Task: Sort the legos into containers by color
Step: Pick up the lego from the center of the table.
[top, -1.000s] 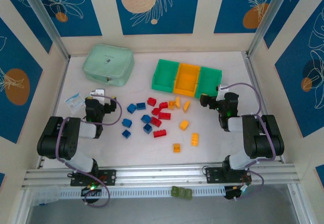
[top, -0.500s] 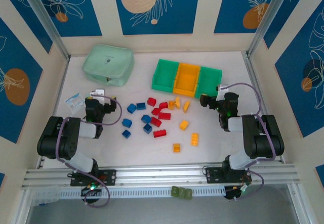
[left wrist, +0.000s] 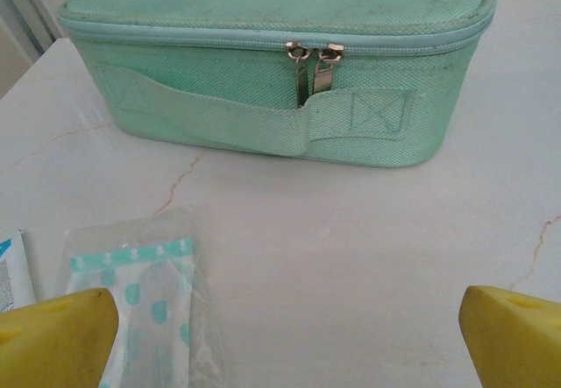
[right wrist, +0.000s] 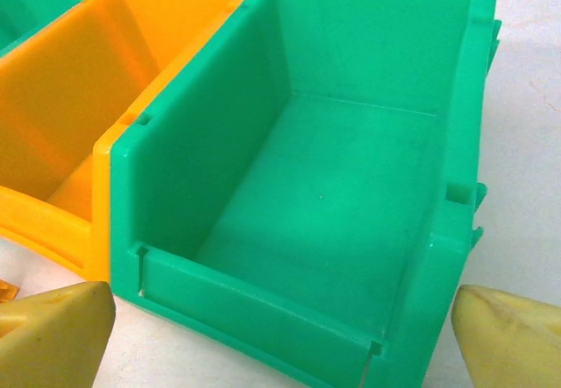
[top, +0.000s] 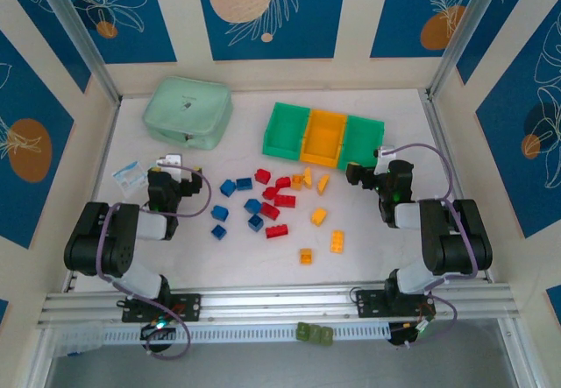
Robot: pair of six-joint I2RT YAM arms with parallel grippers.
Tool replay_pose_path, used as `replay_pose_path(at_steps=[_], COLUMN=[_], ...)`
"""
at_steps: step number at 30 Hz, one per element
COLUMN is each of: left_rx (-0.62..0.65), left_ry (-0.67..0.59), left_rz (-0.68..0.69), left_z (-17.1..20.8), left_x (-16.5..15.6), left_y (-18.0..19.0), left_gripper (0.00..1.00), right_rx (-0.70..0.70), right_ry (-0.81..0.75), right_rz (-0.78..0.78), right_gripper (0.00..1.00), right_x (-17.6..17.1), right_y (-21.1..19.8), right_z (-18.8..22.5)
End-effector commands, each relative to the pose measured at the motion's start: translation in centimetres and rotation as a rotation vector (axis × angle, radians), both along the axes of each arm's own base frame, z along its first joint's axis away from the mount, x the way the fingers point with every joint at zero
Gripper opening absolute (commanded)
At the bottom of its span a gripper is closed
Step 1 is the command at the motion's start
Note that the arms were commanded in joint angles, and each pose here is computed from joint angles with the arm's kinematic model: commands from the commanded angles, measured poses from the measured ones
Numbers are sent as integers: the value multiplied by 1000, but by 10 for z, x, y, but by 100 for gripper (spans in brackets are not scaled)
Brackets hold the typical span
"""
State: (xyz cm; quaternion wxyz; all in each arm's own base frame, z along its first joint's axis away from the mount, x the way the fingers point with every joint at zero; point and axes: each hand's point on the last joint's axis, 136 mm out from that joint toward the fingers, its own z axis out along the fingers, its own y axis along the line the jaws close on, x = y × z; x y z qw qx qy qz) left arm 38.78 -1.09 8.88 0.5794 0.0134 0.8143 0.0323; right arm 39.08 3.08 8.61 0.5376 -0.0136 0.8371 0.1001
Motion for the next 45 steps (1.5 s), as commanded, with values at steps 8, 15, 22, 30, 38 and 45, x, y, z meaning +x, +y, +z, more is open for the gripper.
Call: replay_pose_path(at_steps=[8, 15, 22, 30, 38, 45], left_rx=[-16, -175, -324, -445, -514, -446], left_ry=[-85, -33, 44, 207, 325, 444], left_rz=[4, 128, 198, 64, -105, -258], left_z=[54, 79, 73, 80, 92, 96], left_x=[-18, -24, -34, -45, -71, -92], left_y=[2, 14, 15, -20, -69, -135], left_gripper=[99, 99, 99, 99, 99, 99], right_rx=[167, 359, 445, 407, 321, 309], right_ry=[57, 149, 185, 283, 392, 501], right_rz=[-98, -215, -319, -272, -186, -135], right_gripper=[99, 99, 99, 99, 99, 99], right_x=[-9, -22, -37, -51, -70, -88], right_y=[-27, -38, -55, -29, 13, 41], right_z=[45, 70, 65, 59, 53, 48])
